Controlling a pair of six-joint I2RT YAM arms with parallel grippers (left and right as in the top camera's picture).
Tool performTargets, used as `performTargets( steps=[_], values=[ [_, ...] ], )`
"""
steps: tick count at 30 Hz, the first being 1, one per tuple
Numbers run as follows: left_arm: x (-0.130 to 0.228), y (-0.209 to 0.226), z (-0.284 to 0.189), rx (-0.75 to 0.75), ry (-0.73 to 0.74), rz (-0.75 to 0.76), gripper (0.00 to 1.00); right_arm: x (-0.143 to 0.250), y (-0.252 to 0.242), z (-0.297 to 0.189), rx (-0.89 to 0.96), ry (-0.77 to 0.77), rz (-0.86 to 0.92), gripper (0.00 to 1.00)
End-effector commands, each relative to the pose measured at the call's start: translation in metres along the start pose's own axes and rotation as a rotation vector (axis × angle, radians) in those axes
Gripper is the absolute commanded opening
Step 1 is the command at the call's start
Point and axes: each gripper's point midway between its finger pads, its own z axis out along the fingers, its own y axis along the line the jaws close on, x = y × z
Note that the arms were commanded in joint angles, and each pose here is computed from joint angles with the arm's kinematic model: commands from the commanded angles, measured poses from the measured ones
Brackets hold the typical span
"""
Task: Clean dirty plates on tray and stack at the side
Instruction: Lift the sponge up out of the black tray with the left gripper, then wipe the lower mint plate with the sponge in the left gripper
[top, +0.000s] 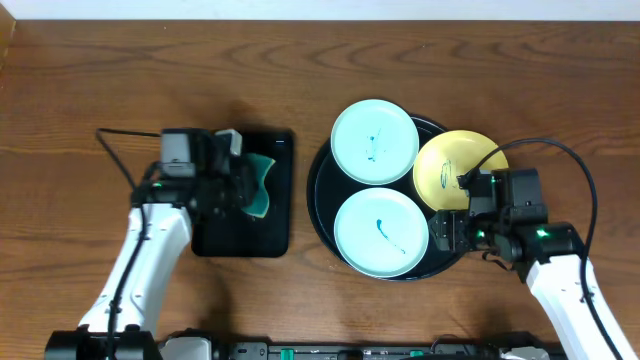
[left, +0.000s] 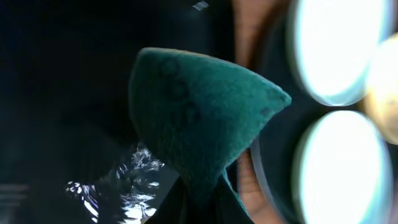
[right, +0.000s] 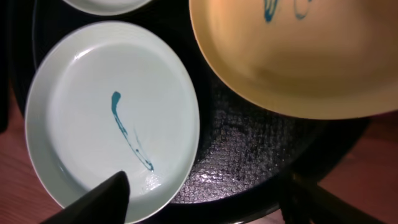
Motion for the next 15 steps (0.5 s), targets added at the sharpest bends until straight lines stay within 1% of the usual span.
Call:
performTargets(
  steps=[1,3,4,9,13,14,15],
  values=[
    [0.001,0.024,-0.001,-0.268,-0.031,-0.008,0.07,0.006,0.007,0.012,-0.033,0.059,-0.001,0.66],
    [0.005,0.015,0.003,-0.267,-0.02,0.029,0.07,0.008,0.009,0.019,-0.055,0.087,0.007,0.63],
    [0.007,0.012,0.004,-0.267,-0.016,0.04,0.08,0.009,0.01,0.023,-0.068,0.101,0.01,0.63],
    [0.014,0.003,0.006,-0.274,0.005,0.065,0.07,0.015,0.008,0.044,-0.079,0.166,0.025,0.5],
    [0.022,0.002,0.005,-0.279,0.04,0.071,0.07,0.02,0.01,0.057,-0.104,0.21,0.04,0.43],
    [0.022,0.001,0.003,-0.281,0.047,0.071,0.08,0.021,0.011,0.059,-0.114,0.218,0.042,0.4],
    [0.021,-0.002,0.0,-0.281,0.053,0.072,0.08,0.022,0.012,0.062,-0.124,0.23,0.044,0.33]
  ],
)
